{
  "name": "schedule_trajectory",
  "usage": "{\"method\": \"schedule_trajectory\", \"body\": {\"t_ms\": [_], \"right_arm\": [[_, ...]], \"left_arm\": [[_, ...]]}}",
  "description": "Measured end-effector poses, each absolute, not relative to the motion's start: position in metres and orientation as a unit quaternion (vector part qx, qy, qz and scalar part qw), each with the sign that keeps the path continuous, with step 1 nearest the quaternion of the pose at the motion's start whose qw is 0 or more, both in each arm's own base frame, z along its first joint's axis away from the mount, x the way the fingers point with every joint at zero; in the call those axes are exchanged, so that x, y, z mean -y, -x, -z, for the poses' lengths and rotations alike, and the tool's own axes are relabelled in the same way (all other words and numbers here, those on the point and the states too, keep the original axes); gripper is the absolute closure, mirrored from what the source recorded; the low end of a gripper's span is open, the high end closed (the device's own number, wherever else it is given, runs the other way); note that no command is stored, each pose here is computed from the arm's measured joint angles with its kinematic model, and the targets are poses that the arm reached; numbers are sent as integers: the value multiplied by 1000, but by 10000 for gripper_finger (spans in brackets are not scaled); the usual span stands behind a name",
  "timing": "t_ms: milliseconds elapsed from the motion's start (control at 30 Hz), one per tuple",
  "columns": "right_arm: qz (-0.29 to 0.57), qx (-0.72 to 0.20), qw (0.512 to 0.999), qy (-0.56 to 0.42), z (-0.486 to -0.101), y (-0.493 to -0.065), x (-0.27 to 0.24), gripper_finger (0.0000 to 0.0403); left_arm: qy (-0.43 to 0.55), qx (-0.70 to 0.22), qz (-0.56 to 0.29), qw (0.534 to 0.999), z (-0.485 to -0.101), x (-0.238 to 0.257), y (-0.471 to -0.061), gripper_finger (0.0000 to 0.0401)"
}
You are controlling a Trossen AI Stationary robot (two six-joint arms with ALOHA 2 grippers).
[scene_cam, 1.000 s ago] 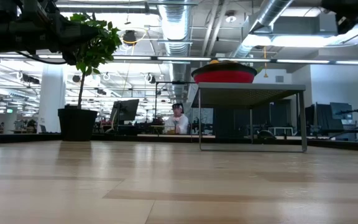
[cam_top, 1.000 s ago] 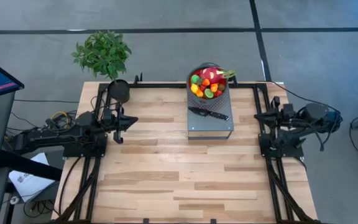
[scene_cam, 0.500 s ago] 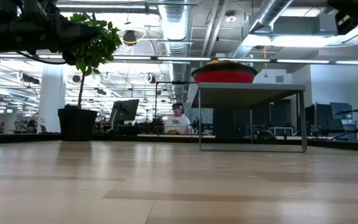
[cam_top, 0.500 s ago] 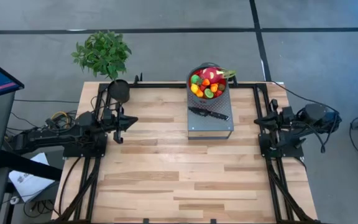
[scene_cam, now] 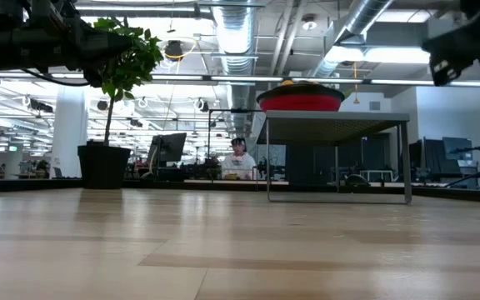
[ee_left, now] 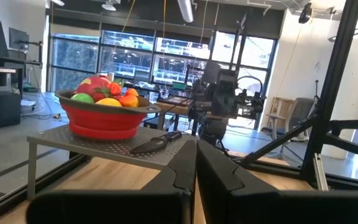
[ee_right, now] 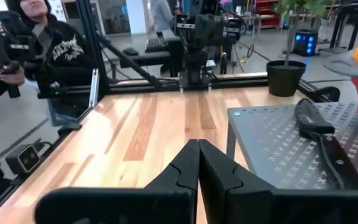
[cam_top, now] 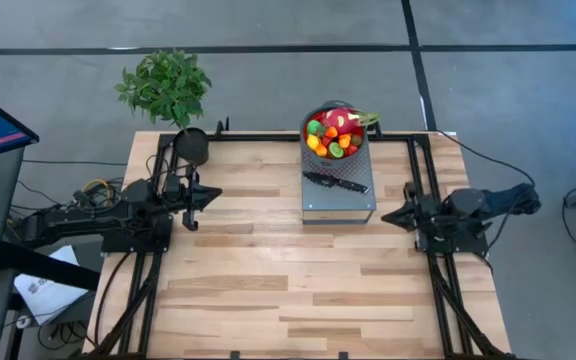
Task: Pick & Place Fruit
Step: Return to Home Position
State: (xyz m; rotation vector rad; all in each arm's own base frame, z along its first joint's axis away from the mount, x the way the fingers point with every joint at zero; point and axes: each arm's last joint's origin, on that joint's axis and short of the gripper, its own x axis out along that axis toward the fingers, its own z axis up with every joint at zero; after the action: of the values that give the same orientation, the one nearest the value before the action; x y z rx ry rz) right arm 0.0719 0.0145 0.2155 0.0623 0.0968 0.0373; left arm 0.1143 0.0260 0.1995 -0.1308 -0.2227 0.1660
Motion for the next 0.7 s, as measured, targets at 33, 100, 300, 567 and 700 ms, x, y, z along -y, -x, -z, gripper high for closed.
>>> {"method": "schedule_trajectory", "body": {"t_ms": [33, 100, 300, 567, 700], "right_arm": [[-18, -50, 998, -35, -211, -74, -15, 403], [-17, -46, 998, -38, -207, -76, -16, 403], [-11, -34, 999, -25, -197, -82, -16, 403], [2, -31, 1000, 1, -196, -84, -10, 403], [-1, -31, 1000, 0, -196, -85, -6, 403]], "left_arm": [[65, 111, -83, 988, -199, -26, -114, 396], [65, 111, -83, 988, -200, -26, -114, 396], [70, 111, -82, 988, -200, -26, -114, 396], [71, 111, -82, 988, -200, -26, -114, 396], [71, 112, -82, 988, -200, -26, -114, 396]]}}
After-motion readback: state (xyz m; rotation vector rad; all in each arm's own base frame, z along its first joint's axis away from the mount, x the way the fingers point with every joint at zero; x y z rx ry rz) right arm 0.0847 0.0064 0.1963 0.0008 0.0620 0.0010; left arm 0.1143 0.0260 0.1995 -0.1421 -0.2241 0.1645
